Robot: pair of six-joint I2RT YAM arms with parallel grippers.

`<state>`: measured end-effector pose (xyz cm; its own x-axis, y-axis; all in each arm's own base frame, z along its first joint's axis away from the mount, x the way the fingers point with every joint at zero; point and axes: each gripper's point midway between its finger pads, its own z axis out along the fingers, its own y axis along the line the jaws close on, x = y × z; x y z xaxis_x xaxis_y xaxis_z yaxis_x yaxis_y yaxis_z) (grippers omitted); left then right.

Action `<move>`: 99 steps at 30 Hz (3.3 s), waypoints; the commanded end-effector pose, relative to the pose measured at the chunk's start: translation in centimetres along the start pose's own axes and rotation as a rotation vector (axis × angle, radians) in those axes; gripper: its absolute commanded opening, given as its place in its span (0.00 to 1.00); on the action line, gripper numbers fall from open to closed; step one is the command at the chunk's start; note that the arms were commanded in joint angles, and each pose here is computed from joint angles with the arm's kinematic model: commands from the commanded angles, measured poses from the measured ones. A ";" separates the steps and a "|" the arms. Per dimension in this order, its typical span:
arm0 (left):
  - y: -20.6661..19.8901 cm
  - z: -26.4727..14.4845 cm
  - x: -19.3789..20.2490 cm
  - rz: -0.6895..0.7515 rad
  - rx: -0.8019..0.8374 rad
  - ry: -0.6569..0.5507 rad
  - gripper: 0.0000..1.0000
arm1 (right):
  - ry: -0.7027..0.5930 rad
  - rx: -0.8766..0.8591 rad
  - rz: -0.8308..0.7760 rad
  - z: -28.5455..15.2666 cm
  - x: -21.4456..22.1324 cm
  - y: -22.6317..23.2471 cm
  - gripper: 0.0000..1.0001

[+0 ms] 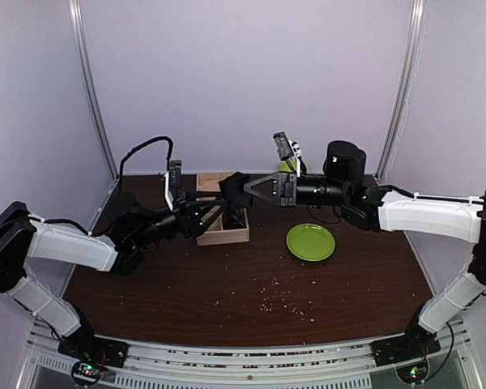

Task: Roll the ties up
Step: Place the tie in the storage box, then reset both arms

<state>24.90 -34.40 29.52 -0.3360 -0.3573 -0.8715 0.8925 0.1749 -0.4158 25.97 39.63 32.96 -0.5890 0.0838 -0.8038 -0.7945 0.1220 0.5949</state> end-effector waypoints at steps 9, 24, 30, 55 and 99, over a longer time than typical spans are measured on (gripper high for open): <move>7.5 -7.3 -0.5 -0.001 -0.473 0.001 0.80 | 0.255 0.348 -0.339 3.1 -0.3 -6.4 0.00; 11.1 -14.2 -0.3 -0.004 -0.782 0.012 0.83 | 0.702 0.483 -0.767 10.8 4.6 -11.6 0.00; 11.2 -15.4 -0.3 -0.003 -0.816 0.002 0.84 | 0.788 0.528 -0.889 11.0 5.9 -14.0 0.00; 10.1 -17.2 -0.6 0.005 -0.837 -0.035 0.86 | 0.957 0.609 -1.171 13.9 11.5 -23.0 0.00; 11.4 -18.2 -4.4 0.112 -1.108 0.194 0.98 | 0.197 1.005 -1.188 8.7 -7.0 -8.3 1.00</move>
<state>30.10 -15.49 22.87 -0.3726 -0.2302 -0.8990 0.2710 0.8995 -0.3427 38.27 49.77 27.53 0.2213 -0.7770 -0.5893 -0.5715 0.3863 -0.7240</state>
